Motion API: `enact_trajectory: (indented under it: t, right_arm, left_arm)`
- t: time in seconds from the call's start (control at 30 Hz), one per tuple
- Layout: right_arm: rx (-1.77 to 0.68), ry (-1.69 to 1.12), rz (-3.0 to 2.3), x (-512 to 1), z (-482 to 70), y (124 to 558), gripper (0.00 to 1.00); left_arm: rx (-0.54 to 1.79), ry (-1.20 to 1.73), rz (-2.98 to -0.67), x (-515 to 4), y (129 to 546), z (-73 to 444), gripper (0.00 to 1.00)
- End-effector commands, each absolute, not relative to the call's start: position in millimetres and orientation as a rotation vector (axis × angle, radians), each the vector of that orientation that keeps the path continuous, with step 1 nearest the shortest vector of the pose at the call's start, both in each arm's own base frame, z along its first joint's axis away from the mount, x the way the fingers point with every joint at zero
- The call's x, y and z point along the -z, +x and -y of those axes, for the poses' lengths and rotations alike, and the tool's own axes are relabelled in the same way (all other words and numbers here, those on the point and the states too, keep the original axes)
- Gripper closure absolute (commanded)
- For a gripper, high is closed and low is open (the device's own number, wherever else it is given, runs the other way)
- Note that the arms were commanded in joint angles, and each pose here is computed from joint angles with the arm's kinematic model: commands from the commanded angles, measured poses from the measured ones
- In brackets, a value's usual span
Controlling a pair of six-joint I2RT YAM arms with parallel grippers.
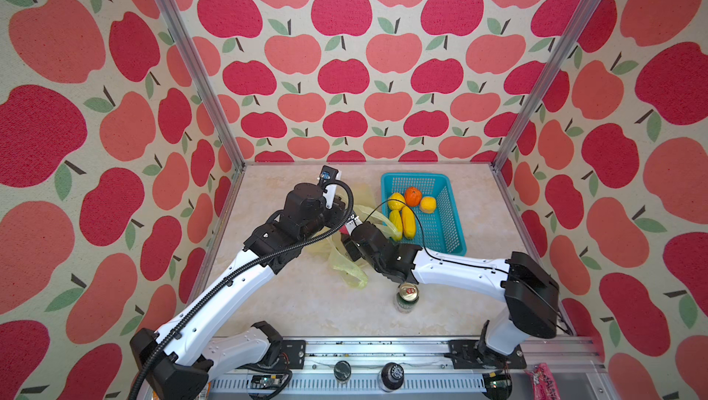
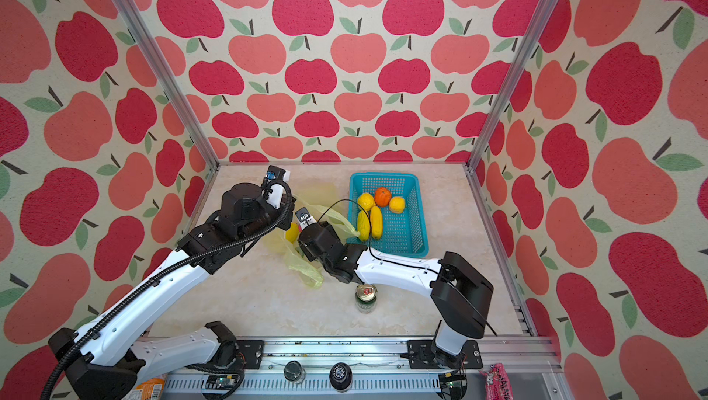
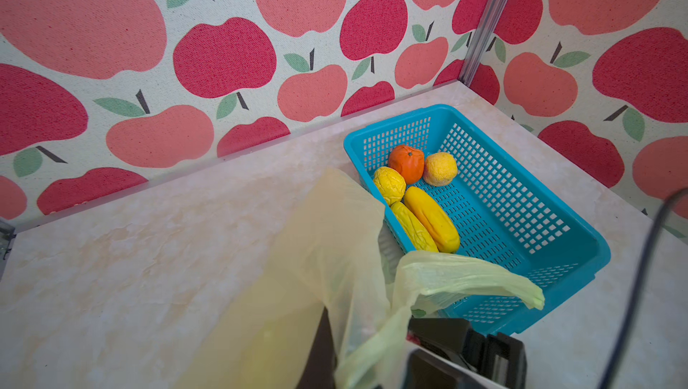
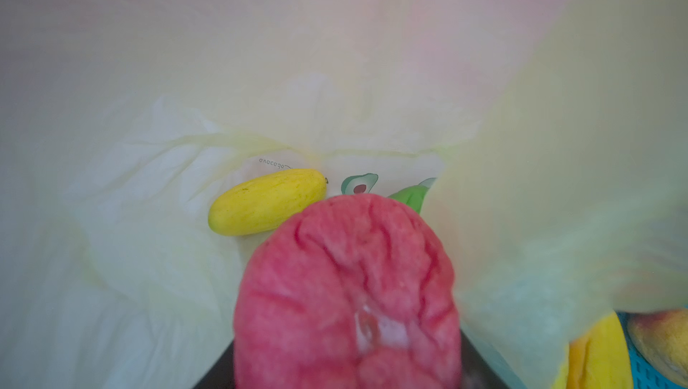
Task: Untie the knot of the plastic bag and take out the fruit
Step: 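Grasp the pink fruit with the right gripper and lift it, then carry the pink fruit to the teal basket and release it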
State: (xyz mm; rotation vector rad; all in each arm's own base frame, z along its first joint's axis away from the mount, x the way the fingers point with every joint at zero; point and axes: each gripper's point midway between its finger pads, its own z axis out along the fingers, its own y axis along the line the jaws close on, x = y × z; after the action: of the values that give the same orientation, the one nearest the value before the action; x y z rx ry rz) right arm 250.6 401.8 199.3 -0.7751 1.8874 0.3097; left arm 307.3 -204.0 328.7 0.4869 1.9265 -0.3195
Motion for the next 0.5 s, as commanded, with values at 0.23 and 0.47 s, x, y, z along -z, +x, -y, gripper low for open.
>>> enact_trajectory:
  t: [0.23,0.47]
  right_arm:
    - [-0.375,-0.556,-1.766,-294.0,-307.7,224.9,0.68]
    - [-0.319,-0.273,-1.608,-348.6,-191.5,216.8,0.71]
  left_arm:
    - [0.313,0.471,-1.888,-339.3,306.8,201.5,1.0]
    - [0.312,0.47,-1.888,-338.4,307.1,201.0,1.0]
